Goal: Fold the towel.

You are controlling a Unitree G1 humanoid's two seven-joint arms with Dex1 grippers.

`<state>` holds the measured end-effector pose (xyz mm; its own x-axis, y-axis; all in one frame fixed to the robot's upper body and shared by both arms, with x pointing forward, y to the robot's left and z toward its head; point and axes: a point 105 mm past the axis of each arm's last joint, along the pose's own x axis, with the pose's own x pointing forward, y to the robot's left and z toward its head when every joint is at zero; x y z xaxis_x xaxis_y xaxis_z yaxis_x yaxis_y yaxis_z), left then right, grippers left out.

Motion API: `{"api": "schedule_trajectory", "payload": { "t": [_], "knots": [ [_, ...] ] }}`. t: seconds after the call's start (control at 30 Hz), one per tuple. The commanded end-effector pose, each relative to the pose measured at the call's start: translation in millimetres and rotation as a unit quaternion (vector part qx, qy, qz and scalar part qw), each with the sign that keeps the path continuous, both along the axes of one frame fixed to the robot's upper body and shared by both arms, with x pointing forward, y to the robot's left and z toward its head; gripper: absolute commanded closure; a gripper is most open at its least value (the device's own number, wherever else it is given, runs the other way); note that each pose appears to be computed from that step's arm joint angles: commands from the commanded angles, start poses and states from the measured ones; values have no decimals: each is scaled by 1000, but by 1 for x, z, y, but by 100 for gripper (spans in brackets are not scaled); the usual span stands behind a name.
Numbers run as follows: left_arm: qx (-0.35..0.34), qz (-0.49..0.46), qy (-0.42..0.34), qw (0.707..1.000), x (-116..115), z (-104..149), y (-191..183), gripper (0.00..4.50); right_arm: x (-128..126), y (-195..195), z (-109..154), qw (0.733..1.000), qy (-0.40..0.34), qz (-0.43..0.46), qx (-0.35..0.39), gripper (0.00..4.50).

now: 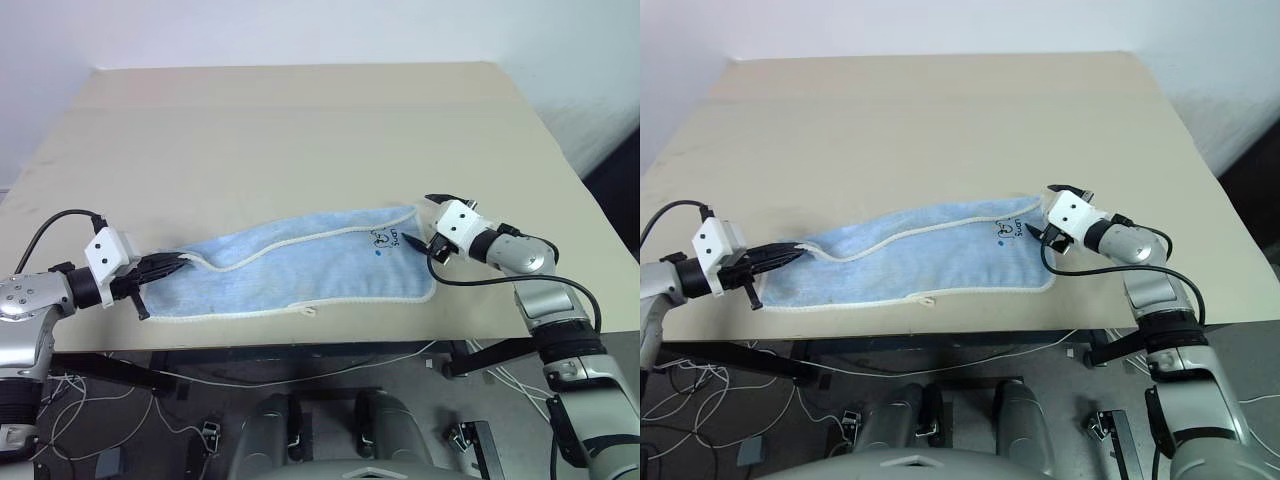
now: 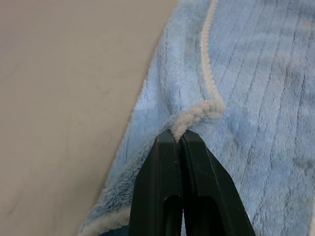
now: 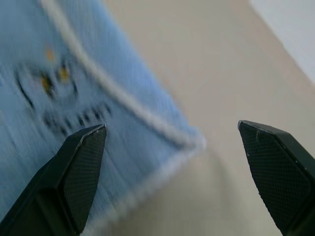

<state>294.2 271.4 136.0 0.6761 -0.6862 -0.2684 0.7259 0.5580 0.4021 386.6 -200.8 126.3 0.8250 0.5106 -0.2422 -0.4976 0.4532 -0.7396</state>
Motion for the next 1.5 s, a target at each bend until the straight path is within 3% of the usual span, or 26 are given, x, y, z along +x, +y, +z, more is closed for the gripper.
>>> {"api": "schedule_trajectory", "payload": {
  "t": [0.03,0.33,0.37,0.43,0.8,0.83,1.07,1.17,1.27,1.37,1.43,1.5],
  "knots": [
    [-8,2,-29,1000,1,13,-4,446,10,-2,15,997,-53,7,-56,0],
    [-17,9,-28,999,-4,7,-10,446,25,14,11,988,-96,37,-118,0],
    [-18,11,-29,999,-5,7,-10,448,26,15,10,987,-98,41,-123,18],
    [-19,15,-29,999,-6,6,-10,450,26,17,11,986,-102,47,-125,56],
    [-28,29,-37,999,-6,3,-11,450,25,19,12,984,-103,66,-128,431],
    [-34,33,-42,998,-4,5,-11,450,24,18,12,984,-103,66,-129,446],
    [-78,71,-79,991,8,21,-2,450,28,11,26,980,-140,45,-132,446],
    [-84,108,-124,983,22,34,6,450,34,5,43,980,-164,18,-115,446],
    [-79,188,-180,962,57,53,19,450,48,-9,74,971,-208,-40,-109,446],
    [-103,280,-264,917,89,102,35,450,56,-26,125,950,-280,-100,-98,446],
    [-149,328,-315,878,95,141,52,450,54,-34,156,937,-320,-118,-80,446],
    [-189,354,-336,852,93,164,66,450,48,-39,176,929,-344,-119,-60,446]
  ]
}}
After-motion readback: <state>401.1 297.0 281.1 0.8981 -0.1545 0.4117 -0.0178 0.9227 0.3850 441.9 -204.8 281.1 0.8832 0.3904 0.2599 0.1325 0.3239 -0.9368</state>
